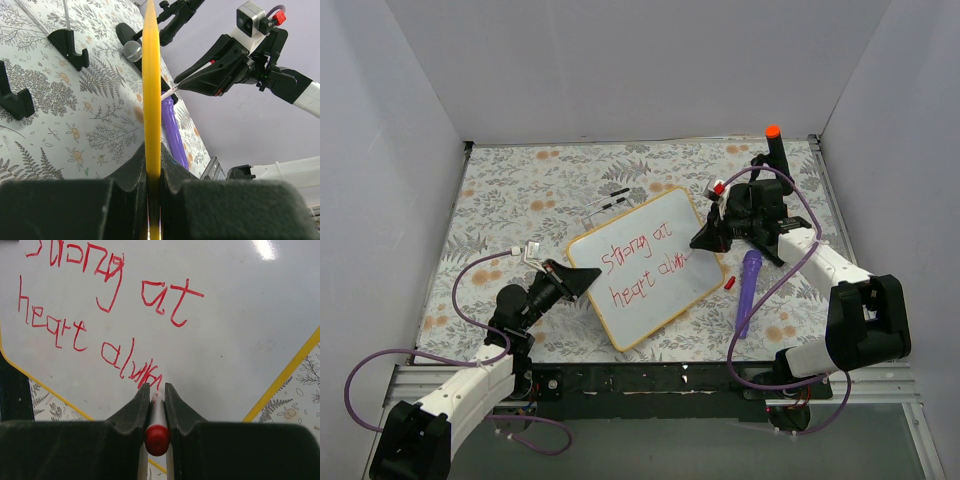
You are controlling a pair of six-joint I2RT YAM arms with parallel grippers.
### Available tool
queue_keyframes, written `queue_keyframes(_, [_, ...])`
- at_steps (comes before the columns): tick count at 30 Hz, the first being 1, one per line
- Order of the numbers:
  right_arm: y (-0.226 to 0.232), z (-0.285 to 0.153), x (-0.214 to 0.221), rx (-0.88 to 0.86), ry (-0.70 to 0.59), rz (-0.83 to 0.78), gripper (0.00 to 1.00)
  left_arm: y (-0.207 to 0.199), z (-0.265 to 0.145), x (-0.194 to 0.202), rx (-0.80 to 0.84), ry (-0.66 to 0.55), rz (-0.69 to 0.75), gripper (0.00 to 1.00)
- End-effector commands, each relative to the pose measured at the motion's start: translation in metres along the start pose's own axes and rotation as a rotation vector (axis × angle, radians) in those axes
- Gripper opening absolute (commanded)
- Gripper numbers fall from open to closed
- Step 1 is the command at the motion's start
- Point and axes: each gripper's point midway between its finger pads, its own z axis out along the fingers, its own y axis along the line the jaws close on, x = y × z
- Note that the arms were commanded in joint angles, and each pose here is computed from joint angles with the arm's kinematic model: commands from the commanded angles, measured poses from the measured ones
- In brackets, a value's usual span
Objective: Write a sentence on the whiteboard
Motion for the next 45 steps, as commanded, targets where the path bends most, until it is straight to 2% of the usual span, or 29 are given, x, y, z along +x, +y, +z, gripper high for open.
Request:
queue_keyframes(1, [-0.003, -0.003, -0.004, 0.025, 0.008, -0.028, 0.01, -0.017, -0.008, -0.008, 0.100, -0.075, 0.007, 0.00])
queue_keyframes(14, [-0.002, -0.013, -0.049, 0.043, -0.096, -0.123, 0.01, -0.016, -0.008, -0.008, 0.096, -0.075, 0.007, 0.00])
queue_keyframes(21, [-0.014, -0.007, -0.038, 0.062, -0.066, -0.080, 0.01, -0.015, -0.008, -0.007, 0.096, -0.073, 0.005, 0.00])
queue_keyframes(35, [-0.006, -0.004, -0.013, 0.014, -0.008, -0.043, 0.01, -0.016, -0.008, -0.007, 0.097, -0.074, 0.006, 0.00])
queue_keyframes(45, [-0.012, -0.007, -0.018, 0.050, -0.003, -0.066, 0.01, -0.016, -0.008, -0.007, 0.099, -0.073, 0.006, 0.00])
